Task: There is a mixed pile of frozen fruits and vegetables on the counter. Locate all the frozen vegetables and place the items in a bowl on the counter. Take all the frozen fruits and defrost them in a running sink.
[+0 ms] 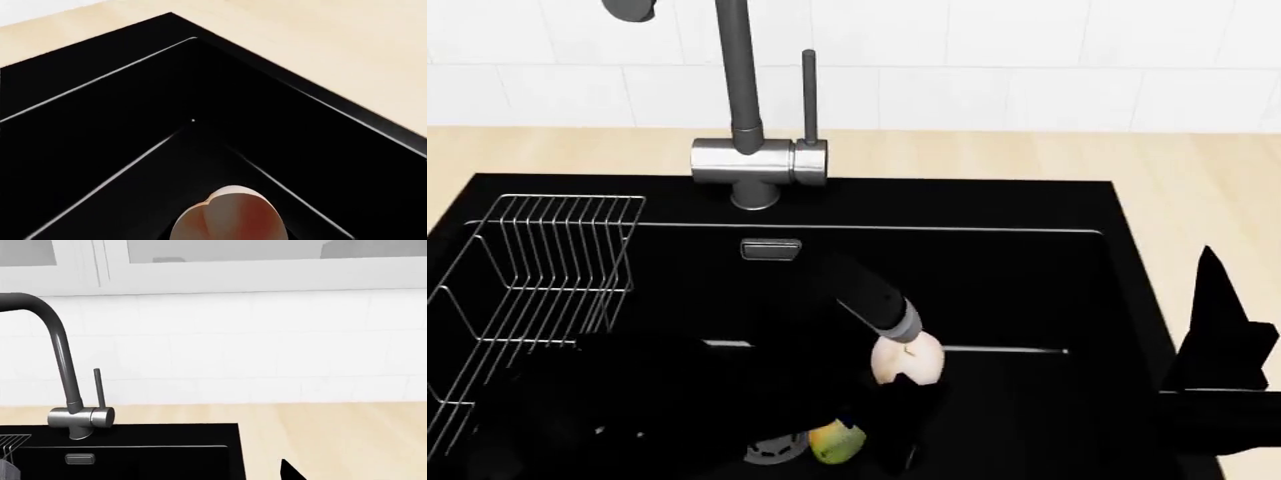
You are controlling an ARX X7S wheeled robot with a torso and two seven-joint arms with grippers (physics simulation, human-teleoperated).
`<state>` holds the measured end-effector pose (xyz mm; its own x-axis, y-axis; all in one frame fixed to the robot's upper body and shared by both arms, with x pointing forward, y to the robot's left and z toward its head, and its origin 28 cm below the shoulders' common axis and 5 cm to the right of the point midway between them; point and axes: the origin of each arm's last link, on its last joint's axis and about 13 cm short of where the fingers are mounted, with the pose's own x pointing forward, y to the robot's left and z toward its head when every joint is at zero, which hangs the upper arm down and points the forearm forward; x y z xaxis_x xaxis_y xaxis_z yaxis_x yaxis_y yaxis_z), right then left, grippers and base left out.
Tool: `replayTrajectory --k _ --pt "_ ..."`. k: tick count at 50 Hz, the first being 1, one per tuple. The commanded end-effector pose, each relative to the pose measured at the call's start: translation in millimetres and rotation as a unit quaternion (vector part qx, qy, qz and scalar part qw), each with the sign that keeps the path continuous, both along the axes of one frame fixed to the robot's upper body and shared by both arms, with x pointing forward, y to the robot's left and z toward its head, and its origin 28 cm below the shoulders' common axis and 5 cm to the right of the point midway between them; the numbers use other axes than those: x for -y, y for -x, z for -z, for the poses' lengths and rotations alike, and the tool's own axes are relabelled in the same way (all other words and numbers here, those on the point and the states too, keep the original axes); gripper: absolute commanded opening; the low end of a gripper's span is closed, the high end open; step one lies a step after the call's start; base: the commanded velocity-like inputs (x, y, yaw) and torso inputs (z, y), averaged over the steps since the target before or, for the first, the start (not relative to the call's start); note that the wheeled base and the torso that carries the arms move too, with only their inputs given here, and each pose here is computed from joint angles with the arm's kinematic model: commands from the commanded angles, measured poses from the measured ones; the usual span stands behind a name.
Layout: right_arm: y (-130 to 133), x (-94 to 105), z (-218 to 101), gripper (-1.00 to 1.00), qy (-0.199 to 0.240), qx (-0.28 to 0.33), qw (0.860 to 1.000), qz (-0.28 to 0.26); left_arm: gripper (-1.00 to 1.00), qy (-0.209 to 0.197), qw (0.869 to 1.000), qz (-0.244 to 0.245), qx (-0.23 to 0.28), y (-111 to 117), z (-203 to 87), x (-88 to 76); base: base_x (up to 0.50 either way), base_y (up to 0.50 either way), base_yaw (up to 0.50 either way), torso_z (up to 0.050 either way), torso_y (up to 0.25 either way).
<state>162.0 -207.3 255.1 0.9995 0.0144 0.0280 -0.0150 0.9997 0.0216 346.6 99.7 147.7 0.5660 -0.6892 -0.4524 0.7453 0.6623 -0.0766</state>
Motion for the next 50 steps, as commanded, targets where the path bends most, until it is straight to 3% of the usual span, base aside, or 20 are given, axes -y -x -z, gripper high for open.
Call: replayTrajectory --k 1,11,21,22,35,39,41,50 --pt "4.8 -2.6 1.5 1.0 0.002 -0.005 1.0 -0.007 -1.0 -0.021 0.999 -0.016 -0.027 -20.5 23.2 6.4 0.0 0.0 0.0 0.0 0.0" --pt "4.3 -0.7 7.6 1.0 -0.002 -0.012 1.0 -0.003 -1.0 -0.038 0.998 -0.021 -0.052 -15.2 43.6 1.1 0.0 0.0 0.0 0.0 0.0" --pt "4.7 -1.6 10.8 1.0 -0.009 -0.017 1.0 -0.007 -1.0 -0.046 0.998 -0.021 -0.048 -14.8 44.5 1.0 0.0 0.0 0.0 0.0 0.0" --pt "3.9 -1.8 11.7 1.0 -0.011 -0.018 1.0 -0.008 1.0 -0.051 0.998 -0.021 -0.044 -15.1 44.1 0.8 0.0 0.0 0.0 0.0 0.0" --pt "-5.4 -3.5 18.8 1.0 -0.019 -0.024 0.999 -0.016 1.0 -0.03 0.999 -0.016 -0.005 -22.6 21.9 5.0 0.0 0.0 0.0 0.0 0.0" --pt "-9.0 -5.4 17.9 1.0 -0.018 -0.023 0.999 -0.018 1.0 -0.003 0.999 -0.04 0.025 -20.4 4.7 -3.0 0.0 0.0 0.0 0.0 0.0" --pt "-12.6 -5.6 15.6 1.0 -0.017 -0.02 0.999 -0.018 1.0 -0.018 0.996 -0.063 0.066 -16.9 1.6 -9.0 0.0 0.0 0.0 0.0 0.0" --pt "-29.2 -7.1 12.0 1.0 -0.028 0.002 0.999 -0.017 1.0 -0.01 0.982 -0.121 0.143 6.2 -22.1 -33.4 0.0 0.0 0.0 0.0 0.0"
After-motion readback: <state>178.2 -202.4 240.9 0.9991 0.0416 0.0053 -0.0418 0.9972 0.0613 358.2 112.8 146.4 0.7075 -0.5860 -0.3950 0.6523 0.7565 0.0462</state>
